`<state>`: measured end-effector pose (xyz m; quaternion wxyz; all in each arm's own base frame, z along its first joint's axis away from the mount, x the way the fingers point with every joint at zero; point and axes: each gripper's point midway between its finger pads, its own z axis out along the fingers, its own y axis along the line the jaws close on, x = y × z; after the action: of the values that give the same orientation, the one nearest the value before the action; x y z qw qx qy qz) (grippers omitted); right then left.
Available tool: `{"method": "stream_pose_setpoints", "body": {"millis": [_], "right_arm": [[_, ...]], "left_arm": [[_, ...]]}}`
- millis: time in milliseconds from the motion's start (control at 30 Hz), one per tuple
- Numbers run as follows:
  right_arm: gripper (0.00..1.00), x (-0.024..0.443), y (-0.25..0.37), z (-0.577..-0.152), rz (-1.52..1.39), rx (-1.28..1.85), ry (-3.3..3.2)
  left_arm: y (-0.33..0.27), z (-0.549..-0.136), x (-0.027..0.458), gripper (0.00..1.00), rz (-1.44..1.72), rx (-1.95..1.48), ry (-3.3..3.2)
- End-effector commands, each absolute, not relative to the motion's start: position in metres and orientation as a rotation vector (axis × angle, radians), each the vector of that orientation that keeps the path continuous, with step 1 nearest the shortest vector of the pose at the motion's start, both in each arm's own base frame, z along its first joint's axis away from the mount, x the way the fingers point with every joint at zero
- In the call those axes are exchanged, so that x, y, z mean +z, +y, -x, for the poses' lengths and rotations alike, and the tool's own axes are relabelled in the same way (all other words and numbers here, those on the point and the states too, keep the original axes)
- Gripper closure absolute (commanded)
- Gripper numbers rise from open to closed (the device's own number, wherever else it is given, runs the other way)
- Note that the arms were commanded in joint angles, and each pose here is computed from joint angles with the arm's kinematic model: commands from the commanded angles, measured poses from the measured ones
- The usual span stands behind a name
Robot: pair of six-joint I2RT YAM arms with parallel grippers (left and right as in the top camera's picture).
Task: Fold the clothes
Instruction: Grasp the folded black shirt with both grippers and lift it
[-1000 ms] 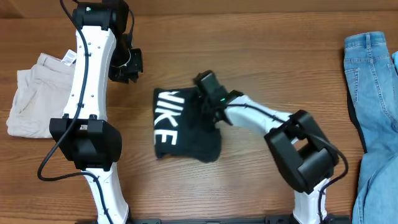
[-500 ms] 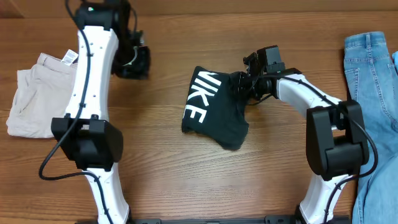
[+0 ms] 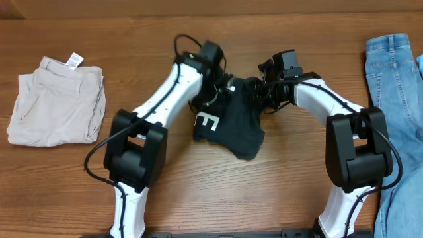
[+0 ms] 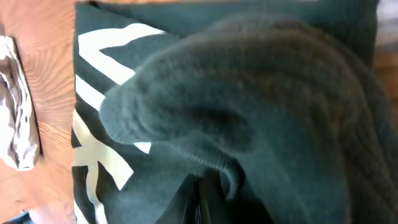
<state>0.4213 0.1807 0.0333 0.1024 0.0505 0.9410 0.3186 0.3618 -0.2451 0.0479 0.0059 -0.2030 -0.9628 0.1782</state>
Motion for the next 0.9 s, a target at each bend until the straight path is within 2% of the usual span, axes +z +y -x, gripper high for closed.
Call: {"method": "stream_pose_setpoints", "body": {"millis": [0,233,467,567,667,867], "right_arm": [[0.96,0.051,0.168,-0.441,-0.184,0.795,2.707],[0.96,0.046,0.101,-0.462,-0.374,0.422,2.669],[0.96,0.101,0.053,-0.469,-0.506,0.383,2.604],[0.96,0.125,0.079,-0.462,-0.376,0.599,2.619],[0.96,0.139,0.141,-0.432,-0.14,0.973,2.663],[0.96,0.118,0.205,-0.358,0.181,0.992,2.883]], "left_arm": [[-0.216,-0.353,0.017,0.96,0.453,0.308,-3.063],[-0.188,-0.32,-0.025,0.96,0.404,0.202,-2.988],[-0.189,-0.322,-0.029,0.96,0.377,0.219,-3.006],[-0.192,-0.323,-0.028,0.96,0.36,0.243,-3.009],[-0.196,-0.328,-0.026,0.96,0.341,0.263,-3.026],[-0.209,-0.363,0.01,0.95,0.309,0.411,-3.08]]}}
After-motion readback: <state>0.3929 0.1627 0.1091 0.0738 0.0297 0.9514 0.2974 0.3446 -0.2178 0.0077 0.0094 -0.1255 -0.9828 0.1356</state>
